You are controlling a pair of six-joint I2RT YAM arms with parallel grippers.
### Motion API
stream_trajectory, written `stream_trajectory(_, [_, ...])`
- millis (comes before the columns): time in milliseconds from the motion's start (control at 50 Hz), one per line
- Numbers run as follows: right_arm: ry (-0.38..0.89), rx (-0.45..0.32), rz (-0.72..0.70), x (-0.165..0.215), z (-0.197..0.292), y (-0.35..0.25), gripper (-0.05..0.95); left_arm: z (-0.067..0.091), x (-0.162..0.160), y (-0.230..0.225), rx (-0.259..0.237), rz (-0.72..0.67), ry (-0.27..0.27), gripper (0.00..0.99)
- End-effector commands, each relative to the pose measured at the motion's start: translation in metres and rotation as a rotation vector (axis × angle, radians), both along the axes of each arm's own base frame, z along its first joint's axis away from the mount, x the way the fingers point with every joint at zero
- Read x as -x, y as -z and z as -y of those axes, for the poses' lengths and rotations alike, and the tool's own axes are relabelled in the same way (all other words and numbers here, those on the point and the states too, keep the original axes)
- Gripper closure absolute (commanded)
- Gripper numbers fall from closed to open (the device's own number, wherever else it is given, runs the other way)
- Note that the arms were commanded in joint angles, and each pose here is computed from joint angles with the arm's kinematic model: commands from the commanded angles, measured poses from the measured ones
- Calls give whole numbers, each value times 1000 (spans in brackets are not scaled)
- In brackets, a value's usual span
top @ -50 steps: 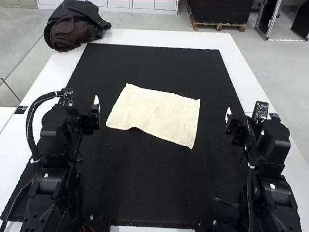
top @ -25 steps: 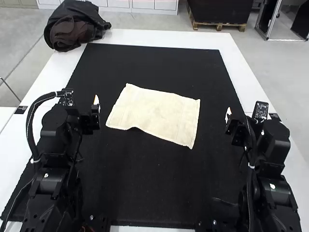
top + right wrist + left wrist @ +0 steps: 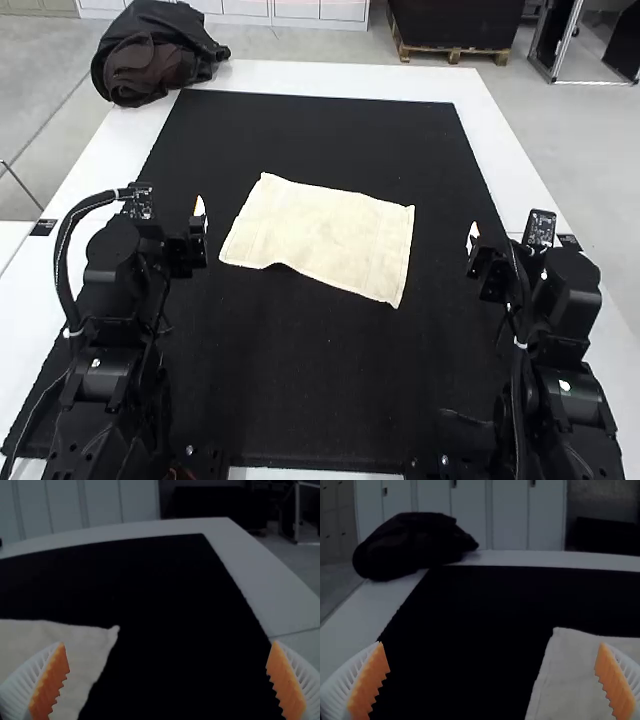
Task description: Fold the towel.
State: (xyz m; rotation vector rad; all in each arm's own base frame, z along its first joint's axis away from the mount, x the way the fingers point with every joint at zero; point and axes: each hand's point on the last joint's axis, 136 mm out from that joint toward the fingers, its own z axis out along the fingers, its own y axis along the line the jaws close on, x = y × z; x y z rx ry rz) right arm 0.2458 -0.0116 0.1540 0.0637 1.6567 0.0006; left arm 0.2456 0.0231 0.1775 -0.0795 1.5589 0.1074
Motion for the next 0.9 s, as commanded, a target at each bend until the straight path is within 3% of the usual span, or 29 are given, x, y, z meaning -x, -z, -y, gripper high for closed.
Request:
stream_trajectory(0, [-16, 48, 12, 0, -2, -2, -15, -1, 1, -6, -29, 24, -9, 31])
stream_trajectory(140, [-15, 56, 12, 0, -1, -2, -15, -3, 1, -9, -39, 36, -17, 31])
stream_trajectory(220, [-14, 61, 18, 0, -1, -3, -15, -3, 1, -11, -72, 41, -19, 31])
stream_trajectory(360, [16, 65, 140, 0, 4, -33, -13, -4, 4, -37, -123, 141, -31, 34])
stream_trajectory(420, [15, 73, 226, 2, 3, -55, -5, -9, 9, -54, -130, 209, -69, 49])
stream_trajectory(440, [6, 86, 268, 3, 1, -65, -2, -9, 10, -58, -133, 226, -72, 62])
stream_trajectory(500, [-59, 238, 345, 7, -13, -83, 5, -9, 17, -82, -239, 314, -98, 180])
stream_trajectory(560, [-84, 282, 409, 12, -19, -98, 7, -8, 24, -99, -268, 383, -110, 221])
stream_trajectory(680, [-62, 290, 468, 18, -17, -114, 7, 4, 22, -100, -286, 372, -43, 134])
stream_trajectory(760, [-71, 281, 489, 22, -19, -127, 7, 6, 23, -106, -289, 381, -29, 77])
stream_trajectory(880, [-118, 189, 474, 21, -24, -150, 7, 11, 25, -128, -293, 389, -4, 34])
